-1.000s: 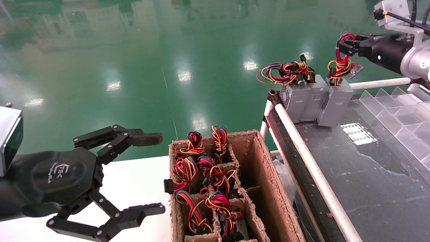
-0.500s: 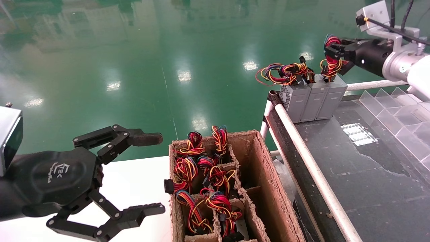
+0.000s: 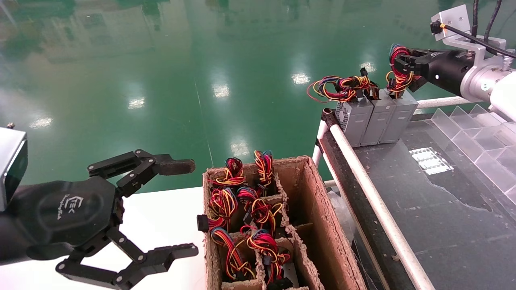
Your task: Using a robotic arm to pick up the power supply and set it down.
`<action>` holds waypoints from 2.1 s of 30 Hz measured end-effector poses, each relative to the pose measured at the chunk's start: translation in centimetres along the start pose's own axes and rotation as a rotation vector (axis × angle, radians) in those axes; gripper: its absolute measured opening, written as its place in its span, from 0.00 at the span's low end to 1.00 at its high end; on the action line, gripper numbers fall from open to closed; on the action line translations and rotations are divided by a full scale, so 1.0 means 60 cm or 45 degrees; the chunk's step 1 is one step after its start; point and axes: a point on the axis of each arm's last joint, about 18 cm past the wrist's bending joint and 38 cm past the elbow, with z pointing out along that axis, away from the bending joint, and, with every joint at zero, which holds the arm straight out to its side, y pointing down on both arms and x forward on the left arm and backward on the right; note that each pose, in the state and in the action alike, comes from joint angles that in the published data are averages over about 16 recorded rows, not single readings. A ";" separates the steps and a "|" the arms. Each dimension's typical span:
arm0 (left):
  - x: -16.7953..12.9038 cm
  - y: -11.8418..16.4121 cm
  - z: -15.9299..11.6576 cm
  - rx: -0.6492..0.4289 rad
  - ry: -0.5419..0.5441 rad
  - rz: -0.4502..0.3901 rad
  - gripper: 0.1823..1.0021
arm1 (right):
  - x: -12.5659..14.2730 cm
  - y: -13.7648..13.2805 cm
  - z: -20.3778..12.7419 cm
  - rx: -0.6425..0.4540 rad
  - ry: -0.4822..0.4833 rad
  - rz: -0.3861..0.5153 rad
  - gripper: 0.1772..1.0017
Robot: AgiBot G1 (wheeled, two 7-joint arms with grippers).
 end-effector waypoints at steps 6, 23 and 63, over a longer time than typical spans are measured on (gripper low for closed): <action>0.000 0.000 0.000 0.000 0.000 0.000 1.00 | 0.008 0.003 -0.004 -0.008 0.012 0.005 0.07; 0.000 0.000 0.000 0.000 0.000 0.000 1.00 | 0.054 -0.014 -0.030 0.030 0.030 0.100 0.41; 0.000 0.000 0.000 0.000 -0.001 0.000 1.00 | 0.011 -0.059 -0.197 0.467 -0.564 0.188 1.00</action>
